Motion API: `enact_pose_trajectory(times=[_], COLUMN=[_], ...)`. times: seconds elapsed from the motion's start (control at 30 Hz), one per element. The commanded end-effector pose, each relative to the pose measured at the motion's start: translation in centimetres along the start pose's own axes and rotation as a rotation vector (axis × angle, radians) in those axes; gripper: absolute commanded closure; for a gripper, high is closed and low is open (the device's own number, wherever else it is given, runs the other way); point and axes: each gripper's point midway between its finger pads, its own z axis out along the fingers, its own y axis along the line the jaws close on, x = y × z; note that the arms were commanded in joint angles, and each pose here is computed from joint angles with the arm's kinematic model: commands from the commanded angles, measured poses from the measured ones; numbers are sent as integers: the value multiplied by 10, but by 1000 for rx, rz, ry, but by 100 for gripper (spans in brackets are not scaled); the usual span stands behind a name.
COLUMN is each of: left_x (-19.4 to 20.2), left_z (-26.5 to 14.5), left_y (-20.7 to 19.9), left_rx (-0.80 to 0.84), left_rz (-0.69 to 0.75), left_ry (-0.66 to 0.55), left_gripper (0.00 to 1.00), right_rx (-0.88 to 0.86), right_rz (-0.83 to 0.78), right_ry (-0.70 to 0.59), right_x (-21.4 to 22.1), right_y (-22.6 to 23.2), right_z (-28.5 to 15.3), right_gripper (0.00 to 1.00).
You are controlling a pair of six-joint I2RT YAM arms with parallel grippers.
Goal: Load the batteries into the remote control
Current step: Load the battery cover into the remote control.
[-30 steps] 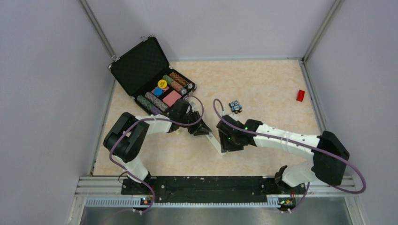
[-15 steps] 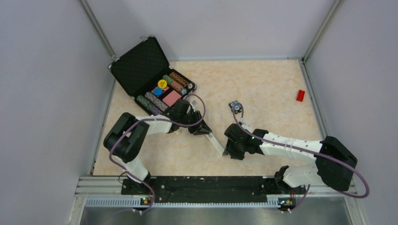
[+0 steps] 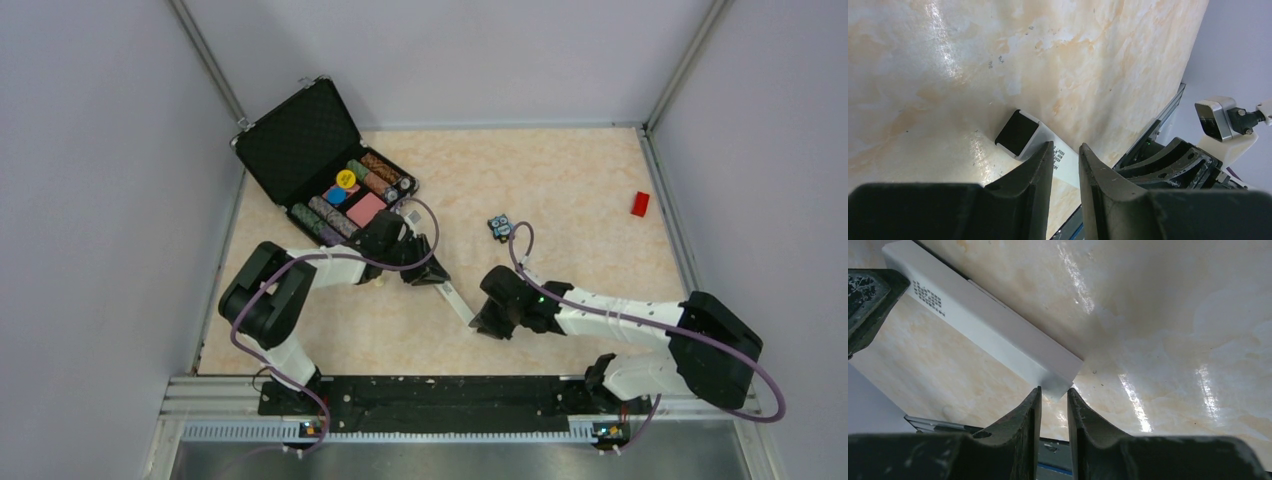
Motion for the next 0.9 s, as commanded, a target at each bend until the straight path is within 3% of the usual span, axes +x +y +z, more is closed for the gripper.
enact_pose_trajectory(times=[0.0,0.37,0.6,0.87], left_x=[4,-8,-22,-51], left_z=[2,-7,-12,-20], left_y=[38,49,31,16], left_rx=[-148,-251,-223,-236], left_rz=[38,188,260,452], left_ry=[-16,-21,-57,-122], left_gripper=[68,69,69,62], right_rx=[-14,14,42,55], right_rz=[66,85,95,88], right_ry=[2,18,26,33], right_x=[-3,-2,0,2], right_y=[3,-2,-8,-8], right_z=[6,16,22,24], right_gripper=[77,84,86,86])
